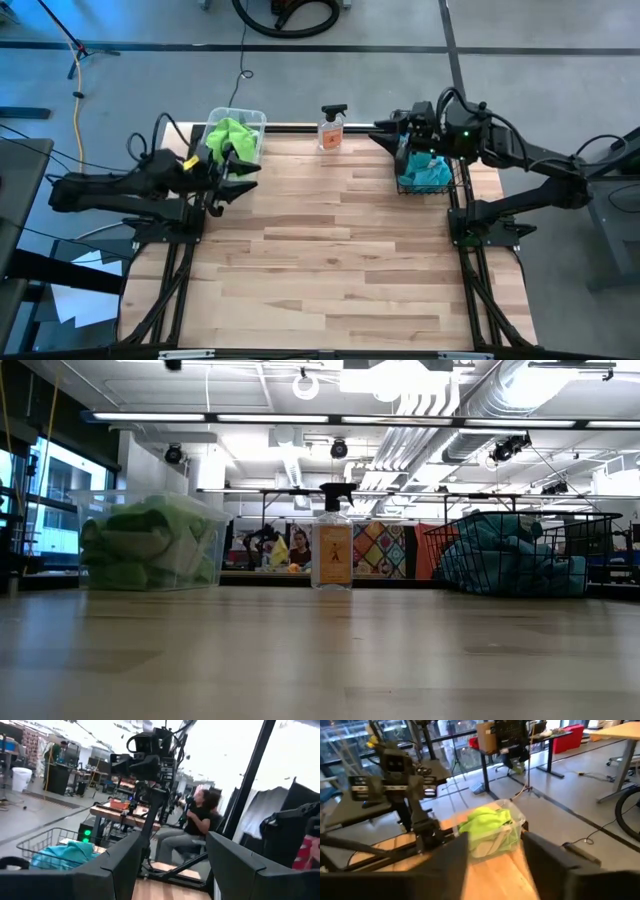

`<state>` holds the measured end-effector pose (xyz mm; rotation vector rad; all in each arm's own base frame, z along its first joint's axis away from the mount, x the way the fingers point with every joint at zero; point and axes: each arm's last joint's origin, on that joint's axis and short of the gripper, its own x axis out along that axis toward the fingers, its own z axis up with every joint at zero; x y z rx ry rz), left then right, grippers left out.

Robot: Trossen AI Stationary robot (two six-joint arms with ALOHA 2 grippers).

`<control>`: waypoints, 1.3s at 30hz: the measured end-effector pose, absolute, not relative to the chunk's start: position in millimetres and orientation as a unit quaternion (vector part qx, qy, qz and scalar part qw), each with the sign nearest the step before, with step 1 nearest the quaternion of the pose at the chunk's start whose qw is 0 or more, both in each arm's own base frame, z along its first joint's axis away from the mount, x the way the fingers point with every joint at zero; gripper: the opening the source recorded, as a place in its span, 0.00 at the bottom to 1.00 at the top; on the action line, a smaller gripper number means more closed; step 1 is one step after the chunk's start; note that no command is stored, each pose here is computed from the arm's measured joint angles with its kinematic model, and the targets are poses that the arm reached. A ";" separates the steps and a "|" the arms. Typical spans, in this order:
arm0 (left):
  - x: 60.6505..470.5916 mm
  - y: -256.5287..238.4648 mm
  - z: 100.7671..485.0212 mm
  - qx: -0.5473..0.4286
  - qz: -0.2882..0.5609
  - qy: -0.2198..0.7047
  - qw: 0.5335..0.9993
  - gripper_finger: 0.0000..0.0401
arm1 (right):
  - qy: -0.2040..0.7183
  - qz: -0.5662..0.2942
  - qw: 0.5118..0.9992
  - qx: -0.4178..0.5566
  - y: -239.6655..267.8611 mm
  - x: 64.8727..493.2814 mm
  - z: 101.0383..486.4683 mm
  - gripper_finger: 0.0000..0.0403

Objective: Sort microfiber towel by color & place in baskets
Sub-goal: Return to Home Position

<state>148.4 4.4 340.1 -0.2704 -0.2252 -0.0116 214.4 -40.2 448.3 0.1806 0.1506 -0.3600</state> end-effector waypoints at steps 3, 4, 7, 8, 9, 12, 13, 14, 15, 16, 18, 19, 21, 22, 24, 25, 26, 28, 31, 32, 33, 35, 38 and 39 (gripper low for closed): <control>144.0 4.3 311.3 -0.163 -0.014 -0.141 0.976 0.48 | 0.081 -0.172 0.976 0.108 -37.4 214.6 446.7 0.16; 142.0 4.2 300.5 -0.173 -0.017 -0.151 0.973 0.46 | 0.081 -0.169 0.976 0.113 -36.7 214.8 446.6 0.08; 136.0 4.8 269.4 -0.200 -0.014 -0.180 0.963 0.37 | 0.074 -0.161 0.975 0.131 -34.3 215.5 447.5 0.06; 133.6 5.0 260.2 -0.209 -0.012 -0.189 0.959 0.34 | 0.073 -0.161 0.975 0.136 -34.1 215.5 447.5 0.07; 131.3 5.2 251.5 -0.216 -0.011 -0.195 0.957 0.30 | 0.074 -0.161 0.974 0.141 -34.1 215.5 447.3 0.07; 125.5 5.2 231.2 -0.231 -0.012 -0.204 0.951 0.18 | 0.077 -0.163 0.972 0.153 -34.1 215.2 446.2 0.03; 124.0 5.2 226.0 -0.233 -0.012 -0.204 0.951 0.14 | 0.080 -0.163 0.971 0.154 -34.1 215.1 445.7 0.01; 123.1 5.2 221.5 -0.235 -0.012 -0.201 0.951 0.09 | 0.082 -0.164 0.970 0.157 -34.0 215.0 445.1 0.01; 122.3 5.1 217.6 -0.237 -0.012 -0.198 0.951 0.05 | 0.085 -0.165 0.969 0.161 -34.0 214.9 444.5 0.02; 121.5 5.1 214.3 -0.237 -0.011 -0.198 0.951 0.03 | 0.087 -0.165 0.969 0.163 -34.0 214.7 443.9 0.02; 120.1 5.3 207.4 -0.239 -0.007 -0.194 0.952 0.02 | 0.097 -0.165 0.968 0.165 -33.8 214.3 442.1 0.01; 119.6 5.5 203.4 -0.241 -0.001 -0.190 0.952 0.02 | 0.104 -0.163 0.967 0.165 -33.6 214.1 440.9 0.01; 120.4 5.8 200.3 -0.243 0.007 -0.173 0.954 0.01 | 0.114 -0.161 0.966 0.165 -33.4 213.6 439.0 0.01; 120.8 5.9 199.0 -0.240 0.010 -0.167 0.956 0.01 | 0.121 -0.161 0.965 0.165 -33.3 213.3 437.9 0.01; 121.1 5.9 198.0 -0.238 0.011 -0.162 0.958 0.00 | 0.137 -0.157 0.964 0.166 -32.7 212.5 435.0 0.00; 121.1 5.9 198.1 -0.238 0.011 -0.162 0.958 0.01 | 0.147 -0.153 0.963 0.167 -32.3 212.0 433.3 0.00; 121.1 5.9 198.3 -0.238 0.011 -0.163 0.958 0.01 | 0.157 -0.147 0.962 0.168 -31.8 211.4 431.6 0.00; 121.2 5.8 198.1 -0.242 0.009 -0.161 0.957 0.00 | 0.173 -0.137 0.961 0.168 -29.6 210.5 429.1 0.00; 122.1 5.9 195.1 -0.253 0.013 -0.146 0.956 0.01 | 0.179 -0.111 0.966 0.152 -21.7 205.8 425.3 0.00; 122.5 5.9 193.9 -0.255 0.014 -0.139 0.957 0.01 | 0.177 -0.102 0.967 0.150 -18.4 203.0 422.1 0.00; 122.7 5.9 193.0 -0.257 0.015 -0.135 0.957 0.01 | 0.172 -0.093 0.969 0.149 -15.0 200.0 417.9 0.00; 123.0 5.8 192.1 -0.257 0.015 -0.130 0.957 0.01 | 0.158 -0.073 0.973 0.150 -7.2 192.6 406.0 0.00; 123.2 5.8 191.2 -0.257 0.016 -0.126 0.958 0.01 | 0.109 -0.038 0.980 0.161 4.5 180.2 383.6 0.00; 123.3 5.8 191.1 -0.257 0.017 -0.125 0.958 0.01 | 0.093 -0.026 0.982 0.165 7.7 175.9 374.8 0.00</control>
